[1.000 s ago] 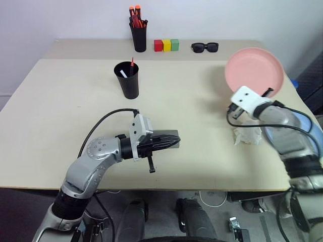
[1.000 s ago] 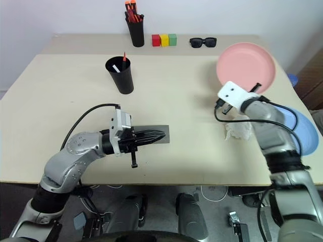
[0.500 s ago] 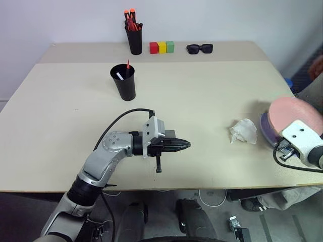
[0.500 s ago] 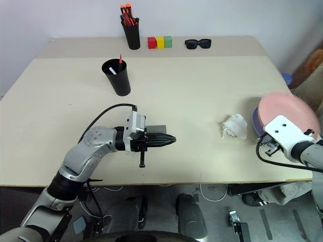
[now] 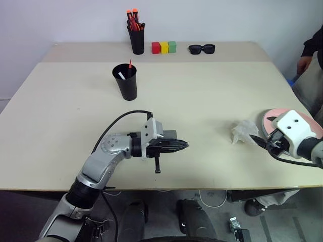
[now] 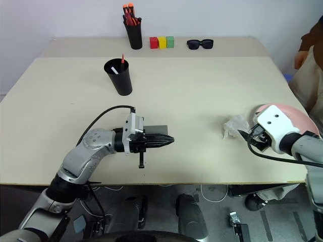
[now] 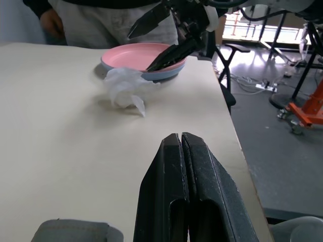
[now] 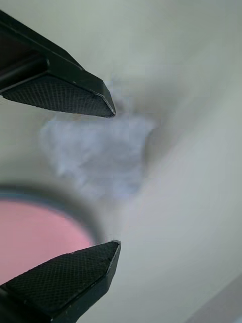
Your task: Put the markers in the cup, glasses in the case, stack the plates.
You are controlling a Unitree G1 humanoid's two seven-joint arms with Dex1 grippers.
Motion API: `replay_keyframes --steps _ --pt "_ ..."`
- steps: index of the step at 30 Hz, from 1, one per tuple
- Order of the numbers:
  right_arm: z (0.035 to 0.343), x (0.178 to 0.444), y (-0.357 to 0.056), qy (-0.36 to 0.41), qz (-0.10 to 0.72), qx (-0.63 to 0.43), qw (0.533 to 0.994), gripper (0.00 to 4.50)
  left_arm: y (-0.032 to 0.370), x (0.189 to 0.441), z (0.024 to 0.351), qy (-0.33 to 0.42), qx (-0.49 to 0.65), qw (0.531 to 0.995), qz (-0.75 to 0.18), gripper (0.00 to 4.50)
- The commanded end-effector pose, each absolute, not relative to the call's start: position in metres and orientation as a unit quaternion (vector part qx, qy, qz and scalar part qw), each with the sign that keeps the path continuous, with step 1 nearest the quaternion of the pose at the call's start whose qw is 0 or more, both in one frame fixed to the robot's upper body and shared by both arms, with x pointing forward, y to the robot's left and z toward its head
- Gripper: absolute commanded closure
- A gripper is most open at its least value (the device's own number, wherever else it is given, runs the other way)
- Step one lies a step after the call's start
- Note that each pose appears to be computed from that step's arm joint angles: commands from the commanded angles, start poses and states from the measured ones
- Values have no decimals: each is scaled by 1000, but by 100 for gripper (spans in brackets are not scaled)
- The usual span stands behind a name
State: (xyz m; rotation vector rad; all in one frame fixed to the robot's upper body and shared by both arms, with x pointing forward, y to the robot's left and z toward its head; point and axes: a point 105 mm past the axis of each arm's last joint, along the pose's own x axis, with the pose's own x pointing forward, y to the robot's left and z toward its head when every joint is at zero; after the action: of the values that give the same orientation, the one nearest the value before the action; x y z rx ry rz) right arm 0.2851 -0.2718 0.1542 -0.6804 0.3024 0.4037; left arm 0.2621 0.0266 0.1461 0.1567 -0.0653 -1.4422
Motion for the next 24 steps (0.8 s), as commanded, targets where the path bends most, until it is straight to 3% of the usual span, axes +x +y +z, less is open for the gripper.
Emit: replay_keyframes --steps 1,4,6,7,13,20,23,24 --pt "135 298 -270 152 177 -336 913 55 26 259 159 -55 78 749 -656 450" --pt "119 304 -277 169 154 -350 908 55 27 258 159 -53 79 753 -651 450" --pt "116 307 -281 170 138 -349 911 106 29 258 159 -52 78 756 -648 450" --pt "117 309 -284 167 126 -352 912 140 29 258 159 -51 77 757 -647 450" --pt "135 309 -286 138 104 -364 915 447 30 260 159 -50 70 763 -641 450" --pt "187 297 -326 122 -20 -375 919 447 32 263 158 -48 62 766 -638 450" --pt "191 292 -351 146 -77 -373 913 447 30 267 157 -49 62 766 -638 450" --pt "187 290 -356 159 -84 -374 910 411 30 268 157 -51 64 766 -637 450"
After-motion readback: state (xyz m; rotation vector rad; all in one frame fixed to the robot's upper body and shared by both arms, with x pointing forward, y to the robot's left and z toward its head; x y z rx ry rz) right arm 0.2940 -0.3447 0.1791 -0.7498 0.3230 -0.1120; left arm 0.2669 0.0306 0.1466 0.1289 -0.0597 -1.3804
